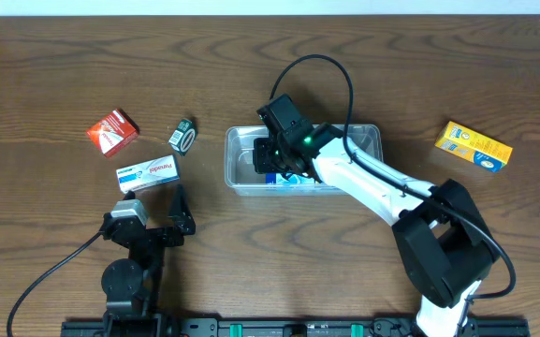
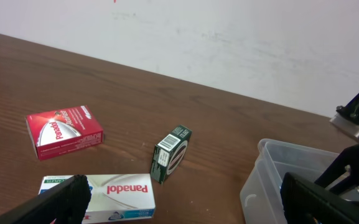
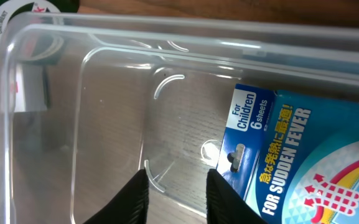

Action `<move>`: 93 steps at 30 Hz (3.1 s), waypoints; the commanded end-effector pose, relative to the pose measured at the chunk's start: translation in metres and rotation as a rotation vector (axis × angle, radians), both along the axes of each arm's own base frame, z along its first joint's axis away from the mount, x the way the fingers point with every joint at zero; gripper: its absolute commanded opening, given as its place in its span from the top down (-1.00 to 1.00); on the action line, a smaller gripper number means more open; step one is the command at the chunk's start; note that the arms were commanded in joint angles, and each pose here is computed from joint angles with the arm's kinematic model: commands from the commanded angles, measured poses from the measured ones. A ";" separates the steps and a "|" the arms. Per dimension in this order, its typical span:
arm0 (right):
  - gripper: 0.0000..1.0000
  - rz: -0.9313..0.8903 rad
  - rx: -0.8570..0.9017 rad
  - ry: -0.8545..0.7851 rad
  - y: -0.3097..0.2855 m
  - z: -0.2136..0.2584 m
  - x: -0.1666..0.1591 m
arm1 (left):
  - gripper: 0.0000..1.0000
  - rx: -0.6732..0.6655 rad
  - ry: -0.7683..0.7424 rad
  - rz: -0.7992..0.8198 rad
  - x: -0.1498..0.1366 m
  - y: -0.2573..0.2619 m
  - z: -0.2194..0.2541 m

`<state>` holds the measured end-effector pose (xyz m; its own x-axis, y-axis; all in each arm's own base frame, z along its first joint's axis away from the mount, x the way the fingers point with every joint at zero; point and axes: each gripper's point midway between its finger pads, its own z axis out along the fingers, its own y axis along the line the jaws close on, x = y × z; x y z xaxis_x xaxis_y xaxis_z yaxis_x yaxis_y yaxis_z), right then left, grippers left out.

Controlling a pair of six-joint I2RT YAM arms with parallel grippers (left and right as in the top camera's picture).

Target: Pack container

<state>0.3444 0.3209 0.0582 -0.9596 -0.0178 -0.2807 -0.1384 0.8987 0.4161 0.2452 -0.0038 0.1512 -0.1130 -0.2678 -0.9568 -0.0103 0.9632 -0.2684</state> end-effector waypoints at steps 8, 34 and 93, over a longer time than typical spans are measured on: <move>0.21 -0.015 -0.033 0.061 0.001 -0.029 -0.006 | -0.96 0.012 0.051 -0.017 -0.001 -0.003 -0.016; -0.59 -0.036 -0.065 0.059 -0.009 -0.032 -0.002 | -0.96 0.012 0.051 -0.017 -0.001 -0.003 -0.016; -0.98 -0.661 -0.278 0.207 -0.394 0.146 0.021 | -0.96 0.012 0.051 -0.017 -0.001 -0.003 -0.016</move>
